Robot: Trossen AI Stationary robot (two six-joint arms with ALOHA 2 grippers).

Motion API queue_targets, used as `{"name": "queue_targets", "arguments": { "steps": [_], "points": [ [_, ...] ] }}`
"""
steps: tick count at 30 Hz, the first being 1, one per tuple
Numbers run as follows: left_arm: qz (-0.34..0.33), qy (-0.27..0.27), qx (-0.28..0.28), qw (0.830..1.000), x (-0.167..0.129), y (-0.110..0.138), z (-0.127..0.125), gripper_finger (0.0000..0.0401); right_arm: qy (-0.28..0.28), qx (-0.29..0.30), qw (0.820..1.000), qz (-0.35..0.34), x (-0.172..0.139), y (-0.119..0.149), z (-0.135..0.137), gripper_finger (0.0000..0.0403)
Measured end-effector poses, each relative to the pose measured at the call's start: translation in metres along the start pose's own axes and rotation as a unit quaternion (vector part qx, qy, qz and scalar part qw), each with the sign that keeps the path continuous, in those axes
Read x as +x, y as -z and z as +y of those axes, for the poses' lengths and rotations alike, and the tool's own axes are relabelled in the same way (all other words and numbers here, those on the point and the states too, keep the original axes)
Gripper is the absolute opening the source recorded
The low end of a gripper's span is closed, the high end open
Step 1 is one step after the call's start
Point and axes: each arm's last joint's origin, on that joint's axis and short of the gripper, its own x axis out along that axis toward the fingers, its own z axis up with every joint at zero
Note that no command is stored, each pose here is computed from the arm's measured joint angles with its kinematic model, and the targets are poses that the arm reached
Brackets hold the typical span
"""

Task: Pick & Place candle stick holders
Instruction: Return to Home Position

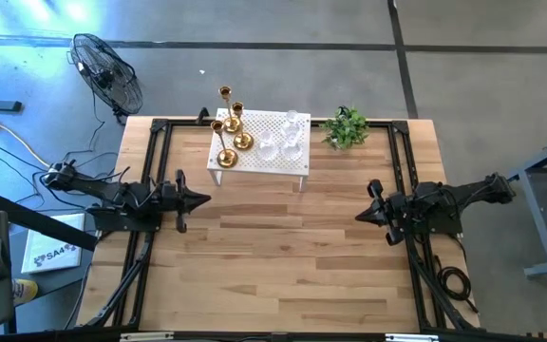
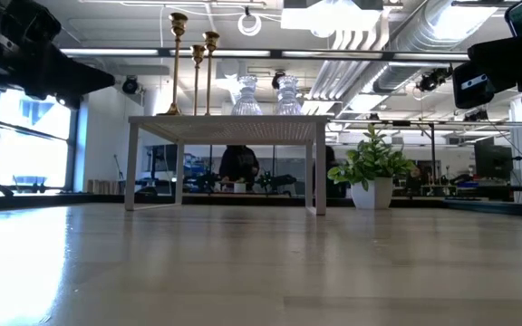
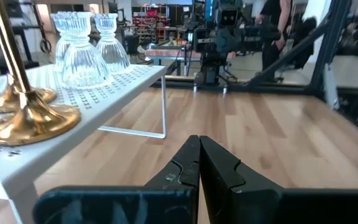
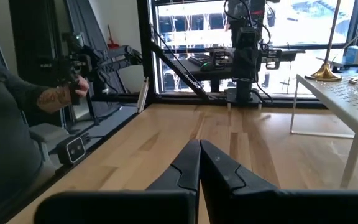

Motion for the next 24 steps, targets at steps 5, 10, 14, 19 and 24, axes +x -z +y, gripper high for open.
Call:
{"name": "queue_targets", "arguments": {
  "steps": [5,10,14,19,24],
  "points": [
    [0.0,-0.019,0.018,1.0,0.0,0.0,0.001,0.0001,0.0,-0.001,1.0,0.0,0.0,0.0,0.0,0.0001],
    [0.003,-0.017,0.02,1.0,0.0,0.0,0.001,0.0001,0.001,-0.001,1.0,0.0,0.0,0.0,0.0,0.0001],
    [0.005,0.013,0.017,1.0,0.0,0.0,-0.001,0.0001,0.001,-0.001,1.0,0.0,0.0,0.0,0.0,0.0001],
    [0.013,0.16,0.016,0.987,-0.002,0.001,-0.009,0.0001,0.001,-0.001,1.0,0.0,0.0,0.0,0.0,0.0001],
    [0.013,0.218,0.018,0.976,-0.003,0.001,-0.012,0.0001,0.001,-0.001,1.0,0.0,0.0,0.0,0.0,0.0]
  ]
}}
